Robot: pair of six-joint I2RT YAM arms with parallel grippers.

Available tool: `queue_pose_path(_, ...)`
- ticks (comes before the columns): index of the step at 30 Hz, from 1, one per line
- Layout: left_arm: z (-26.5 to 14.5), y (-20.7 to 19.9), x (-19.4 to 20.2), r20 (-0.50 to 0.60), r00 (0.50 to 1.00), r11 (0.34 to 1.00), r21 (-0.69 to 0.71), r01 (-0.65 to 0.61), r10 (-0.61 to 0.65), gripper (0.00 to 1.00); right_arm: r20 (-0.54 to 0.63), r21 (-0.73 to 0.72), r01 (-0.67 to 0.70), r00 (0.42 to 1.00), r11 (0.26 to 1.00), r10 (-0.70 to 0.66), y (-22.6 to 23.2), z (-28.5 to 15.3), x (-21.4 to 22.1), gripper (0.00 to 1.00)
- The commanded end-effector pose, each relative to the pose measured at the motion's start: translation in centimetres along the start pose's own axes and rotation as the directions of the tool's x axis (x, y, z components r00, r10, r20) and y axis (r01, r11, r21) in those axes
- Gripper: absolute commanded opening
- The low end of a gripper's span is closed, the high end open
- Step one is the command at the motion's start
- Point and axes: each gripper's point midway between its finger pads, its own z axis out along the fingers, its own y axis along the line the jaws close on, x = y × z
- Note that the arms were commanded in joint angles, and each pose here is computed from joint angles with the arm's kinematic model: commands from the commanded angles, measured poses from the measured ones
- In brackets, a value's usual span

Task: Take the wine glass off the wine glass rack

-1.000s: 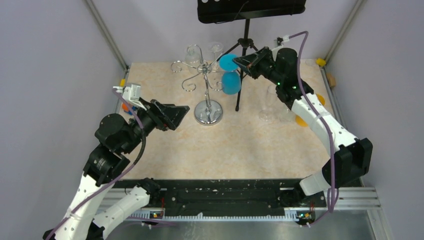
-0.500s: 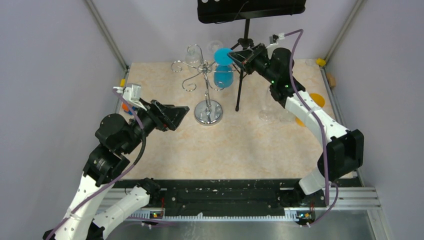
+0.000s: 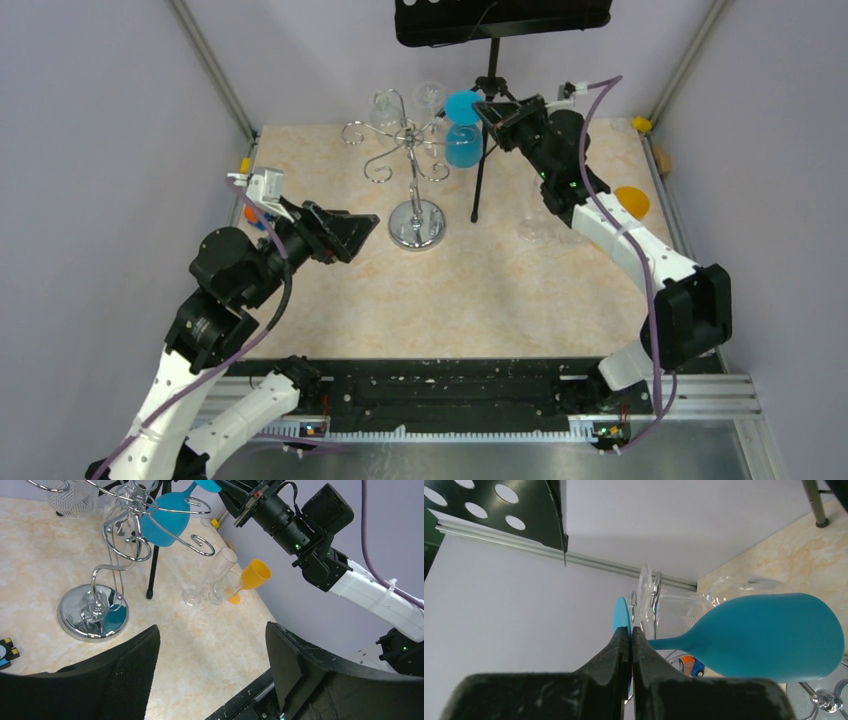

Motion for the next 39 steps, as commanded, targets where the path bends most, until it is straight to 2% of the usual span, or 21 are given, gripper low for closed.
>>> queue_pose_path(1, -0.6, -1.6, -1.7, 0.039, 0.999, 0.998, 0.052, -0.018, 0.016, 0.81, 0.169, -0.112, 0.042, 0.985, 0.993, -0.023, 5.9, -3.3, -4.2, 0.0)
queue_pose_path(4, -0.5, -2.1, -1.7, 0.038, 0.999, 0.997, 0.08, -0.01, 0.007, 0.81, 0.217, -0.106, 0.062, 0.975, 0.992, -0.038, 6.4, -4.9, -5.2, 0.0)
queue_pose_path(7, 0.0, -3.7, -1.6, 0.02, 0.999, 0.986, 0.166, 0.021, -0.025, 0.8, 0.247, -0.114, 0.087, 0.967, 0.99, -0.056, 7.1, -6.9, -5.7, 0.0)
queue_pose_path(13, 0.8, -7.7, -0.5, -0.108, 0.993, 0.927, 0.365, 0.088, -0.052, 0.78, 0.281, -0.083, 0.086, 0.958, 0.993, -0.06, 5.6, -11.3, -5.8, 0.0)
queue_pose_path(18, 1.6, -8.8, 0.3, -0.161, 0.983, 0.892, 0.426, 0.154, -0.093, 0.84, 0.285, -0.098, 0.075, 0.957, 0.992, -0.045, 6.3, -15.7, -5.8, 0.0)
queue_pose_path(24, 2.7, -9.4, 0.4, -0.163, 0.964, 0.845, 0.467, 0.262, -0.209, 0.89, 0.206, -0.167, -0.008, 0.978, 0.986, 0.042, 7.9, -20.2, -4.4, 0.0)
queue_pose_path(30, 4.7, -10.4, 1.6, -0.237, 0.919, 0.781, 0.486, 0.392, -0.314, 0.95, 0.082, -0.312, -0.108, 0.987, 0.944, 0.14, 11.7, -24.2, -2.8, 0.0)
queue_pose_path(34, 6.1, -11.4, 1.9, -0.252, 0.914, 0.766, 0.501, 0.404, -0.317, 0.95, -0.045, -0.379, -0.197, 0.98, 0.904, 0.194, 12.6, -26.0, -1.0, 0.0)
queue_pose_path(36, 6.6, -11.6, 2.1, -0.25, 0.925, 0.782, 0.497, 0.375, -0.285, 0.95, -0.084, -0.403, -0.243, 0.97, 0.882, 0.228, 12.7, -26.9, -0.6, 0.0)
queue_pose_path(39, 7.6, -10.8, 2.7, -0.239, 0.922, 0.806, 0.452, 0.382, -0.304, 0.95, -0.105, -0.429, -0.252, 0.968, 0.867, 0.229, 13.3, -28.1, -0.4, 0.0)
